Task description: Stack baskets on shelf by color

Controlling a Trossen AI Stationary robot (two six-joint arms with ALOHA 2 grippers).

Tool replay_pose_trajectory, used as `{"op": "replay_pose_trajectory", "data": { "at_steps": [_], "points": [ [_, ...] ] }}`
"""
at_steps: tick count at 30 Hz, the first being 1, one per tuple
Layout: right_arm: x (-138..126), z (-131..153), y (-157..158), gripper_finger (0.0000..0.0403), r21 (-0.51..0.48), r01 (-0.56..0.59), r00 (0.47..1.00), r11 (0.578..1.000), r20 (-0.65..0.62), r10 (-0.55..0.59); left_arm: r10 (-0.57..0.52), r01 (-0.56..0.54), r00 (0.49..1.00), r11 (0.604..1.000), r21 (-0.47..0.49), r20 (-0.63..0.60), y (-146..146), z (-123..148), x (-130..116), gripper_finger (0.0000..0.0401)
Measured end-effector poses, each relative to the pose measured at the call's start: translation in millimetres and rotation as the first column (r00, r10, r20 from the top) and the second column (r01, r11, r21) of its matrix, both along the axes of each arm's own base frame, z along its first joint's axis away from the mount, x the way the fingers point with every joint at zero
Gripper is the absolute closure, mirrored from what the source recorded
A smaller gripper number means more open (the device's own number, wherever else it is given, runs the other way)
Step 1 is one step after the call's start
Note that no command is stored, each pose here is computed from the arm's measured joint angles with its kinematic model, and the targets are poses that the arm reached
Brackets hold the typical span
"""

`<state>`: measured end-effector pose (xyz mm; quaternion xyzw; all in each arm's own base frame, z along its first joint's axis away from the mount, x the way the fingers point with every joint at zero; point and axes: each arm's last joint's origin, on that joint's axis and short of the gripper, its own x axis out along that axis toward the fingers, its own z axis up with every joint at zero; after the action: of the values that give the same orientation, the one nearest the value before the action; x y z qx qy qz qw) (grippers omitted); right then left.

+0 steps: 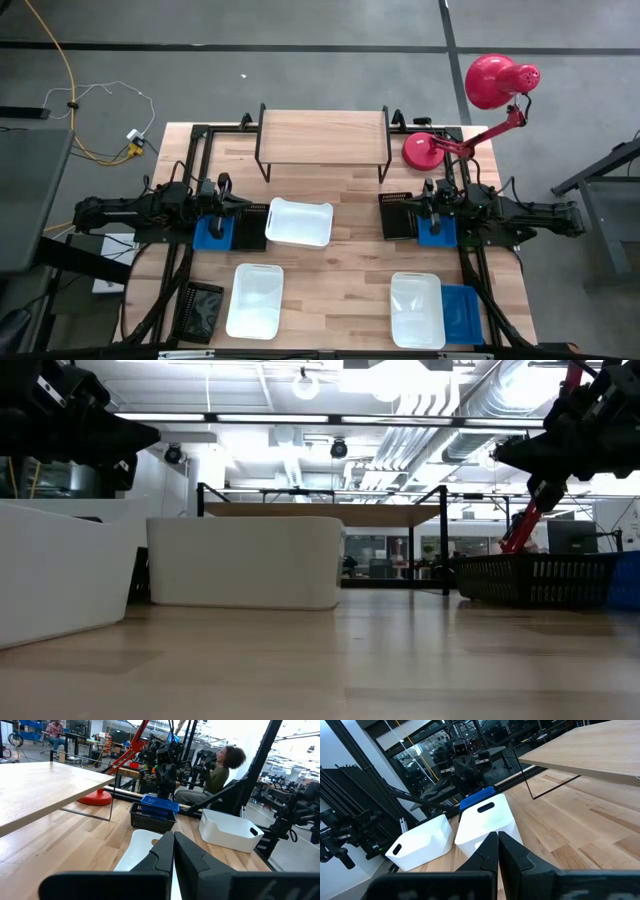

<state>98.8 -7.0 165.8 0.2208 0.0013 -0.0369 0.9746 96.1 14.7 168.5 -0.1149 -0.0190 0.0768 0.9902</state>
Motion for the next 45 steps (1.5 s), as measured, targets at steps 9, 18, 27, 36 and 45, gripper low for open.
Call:
{"op": "replay_pose_trajectory", "data": {
  "at_steps": [9,18,27,36,45],
  "points": [
    [0,0,0,0.0403,0.000,0.000,1.000,1.000,0.000,0.000,0.000,0.000,1.000,1.000,0.000,0.000,0,0,0,0.0400],
    [0,0,0,0.0403,-0.011,0.005,1.000,1.000,0.002,-0.005,0.019,-0.019,1.000,1.000,0.003,0.007,1,1,0,0.0400],
    [-8,34,-10,0.0403,0.455,0.168,0.856,0.875,0.374,-0.359,0.076,-0.001,0.931,0.979,-0.206,0.357,2,31,-6,0.0400],
    [-18,49,-13,0.0403,0.609,0.132,0.702,0.782,0.499,-0.507,0.161,0.019,0.839,0.946,-0.325,0.520,3,45,-13,0.0400],
    [-16,109,-6,0.0403,0.399,0.062,0.735,0.915,0.602,-0.312,0.093,0.012,0.942,0.951,-0.308,0.324,4,89,6,0.0400]
  ]
}}
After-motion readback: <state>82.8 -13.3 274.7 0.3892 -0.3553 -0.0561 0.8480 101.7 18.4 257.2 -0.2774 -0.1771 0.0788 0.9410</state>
